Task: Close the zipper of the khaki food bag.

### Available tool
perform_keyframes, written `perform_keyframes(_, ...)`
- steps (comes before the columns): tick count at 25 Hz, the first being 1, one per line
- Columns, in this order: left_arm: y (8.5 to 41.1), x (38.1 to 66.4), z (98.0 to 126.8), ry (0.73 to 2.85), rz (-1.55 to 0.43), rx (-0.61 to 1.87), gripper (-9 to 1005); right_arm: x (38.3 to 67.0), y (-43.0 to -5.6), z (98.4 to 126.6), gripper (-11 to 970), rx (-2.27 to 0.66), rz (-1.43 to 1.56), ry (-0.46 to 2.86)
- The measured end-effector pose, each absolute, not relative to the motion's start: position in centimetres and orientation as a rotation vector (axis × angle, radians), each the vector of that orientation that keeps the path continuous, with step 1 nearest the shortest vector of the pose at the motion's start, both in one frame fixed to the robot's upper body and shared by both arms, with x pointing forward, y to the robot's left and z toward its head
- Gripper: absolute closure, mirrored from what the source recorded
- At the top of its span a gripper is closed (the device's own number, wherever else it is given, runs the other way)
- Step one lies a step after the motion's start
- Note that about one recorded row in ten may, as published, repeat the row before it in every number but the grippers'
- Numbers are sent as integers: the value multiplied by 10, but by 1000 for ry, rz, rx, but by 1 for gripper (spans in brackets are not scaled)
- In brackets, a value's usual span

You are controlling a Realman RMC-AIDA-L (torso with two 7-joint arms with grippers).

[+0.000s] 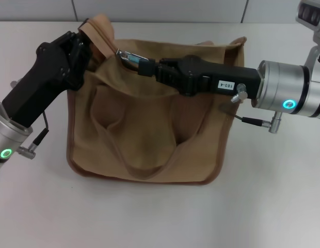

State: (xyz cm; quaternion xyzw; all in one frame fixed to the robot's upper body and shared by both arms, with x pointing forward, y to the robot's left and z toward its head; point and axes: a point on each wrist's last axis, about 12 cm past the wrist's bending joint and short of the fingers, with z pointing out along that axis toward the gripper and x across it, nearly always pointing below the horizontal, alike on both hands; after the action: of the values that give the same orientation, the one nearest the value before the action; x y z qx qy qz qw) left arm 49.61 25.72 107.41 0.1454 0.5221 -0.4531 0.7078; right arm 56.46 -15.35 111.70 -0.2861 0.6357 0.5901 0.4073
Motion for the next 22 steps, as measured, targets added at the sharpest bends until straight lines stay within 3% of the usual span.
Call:
perform_keyframes(11, 286, 482, 1068, 1156, -883, 181, 979, 566, -170, 1114, 959, -687, 1459, 1621)
perform_keyframes(22, 281, 481, 1069, 1144, -911, 195, 980, 568, -159, 1122, 905, -783, 1360, 1480)
